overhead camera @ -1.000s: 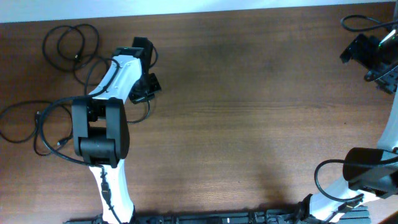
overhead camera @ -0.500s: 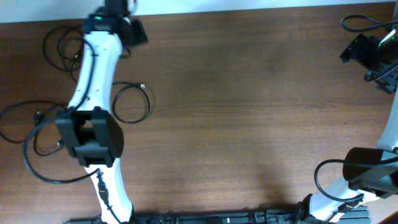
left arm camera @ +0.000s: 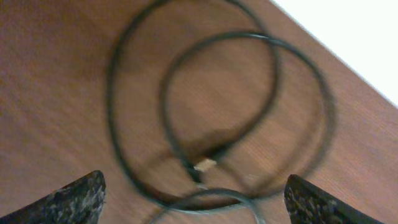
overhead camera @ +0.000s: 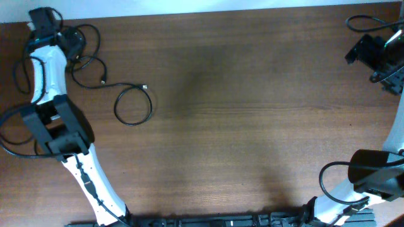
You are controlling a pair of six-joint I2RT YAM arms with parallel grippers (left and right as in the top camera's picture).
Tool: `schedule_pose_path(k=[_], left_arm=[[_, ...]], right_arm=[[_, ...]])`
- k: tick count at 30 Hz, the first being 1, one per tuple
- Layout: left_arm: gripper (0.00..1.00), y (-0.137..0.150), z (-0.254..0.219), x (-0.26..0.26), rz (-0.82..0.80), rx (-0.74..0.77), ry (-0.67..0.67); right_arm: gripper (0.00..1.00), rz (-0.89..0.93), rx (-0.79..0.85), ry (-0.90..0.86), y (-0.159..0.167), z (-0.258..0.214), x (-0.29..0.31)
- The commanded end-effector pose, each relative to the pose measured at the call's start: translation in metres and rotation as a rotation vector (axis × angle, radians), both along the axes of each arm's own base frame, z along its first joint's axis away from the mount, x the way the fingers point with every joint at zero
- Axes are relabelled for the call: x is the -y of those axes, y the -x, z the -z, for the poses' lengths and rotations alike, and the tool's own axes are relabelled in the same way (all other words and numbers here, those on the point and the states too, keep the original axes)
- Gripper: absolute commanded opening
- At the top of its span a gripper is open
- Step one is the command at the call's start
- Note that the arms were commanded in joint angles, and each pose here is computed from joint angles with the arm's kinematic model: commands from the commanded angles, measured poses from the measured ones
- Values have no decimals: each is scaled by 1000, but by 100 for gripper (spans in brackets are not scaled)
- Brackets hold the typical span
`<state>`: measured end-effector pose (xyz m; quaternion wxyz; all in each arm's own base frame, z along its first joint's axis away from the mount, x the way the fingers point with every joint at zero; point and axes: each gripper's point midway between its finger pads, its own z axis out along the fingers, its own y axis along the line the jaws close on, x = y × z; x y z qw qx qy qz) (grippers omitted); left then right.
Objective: Untangle cables
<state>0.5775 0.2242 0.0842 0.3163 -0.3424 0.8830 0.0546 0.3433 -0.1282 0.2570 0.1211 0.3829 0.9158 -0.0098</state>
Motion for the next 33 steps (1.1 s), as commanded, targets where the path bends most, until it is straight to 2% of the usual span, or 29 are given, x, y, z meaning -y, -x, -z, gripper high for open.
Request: schedule_pose_path(k=[1, 7, 12, 18, 26, 27, 29, 33], left_arm=[[93, 17, 29, -37, -72, -52, -1], [92, 23, 52, -49, -96, -80, 3], [96, 18, 65, -51, -62, -84, -20], [92, 17, 83, -51, -60, -99, -14], [39, 23, 107, -49, -13, -160, -23], [29, 25, 110, -49, -10, -169, -22], [0, 33, 109, -61, -51, -197, -64], [0, 54, 93, -99, -151, -238, -140]], right_arm=[[98, 3, 2, -2, -1, 0, -1], [98, 3, 2, -3, -1, 0, -1], [99, 3, 2, -3, -1, 0, -1], [98, 3, 2, -3, -1, 0, -1], [98, 3, 2, -3, -1, 0, -1], [99, 3, 2, -3, -1, 0, -1], [98, 3, 2, -3, -1, 0, -1], [98, 3, 2, -3, -1, 0, -1]])
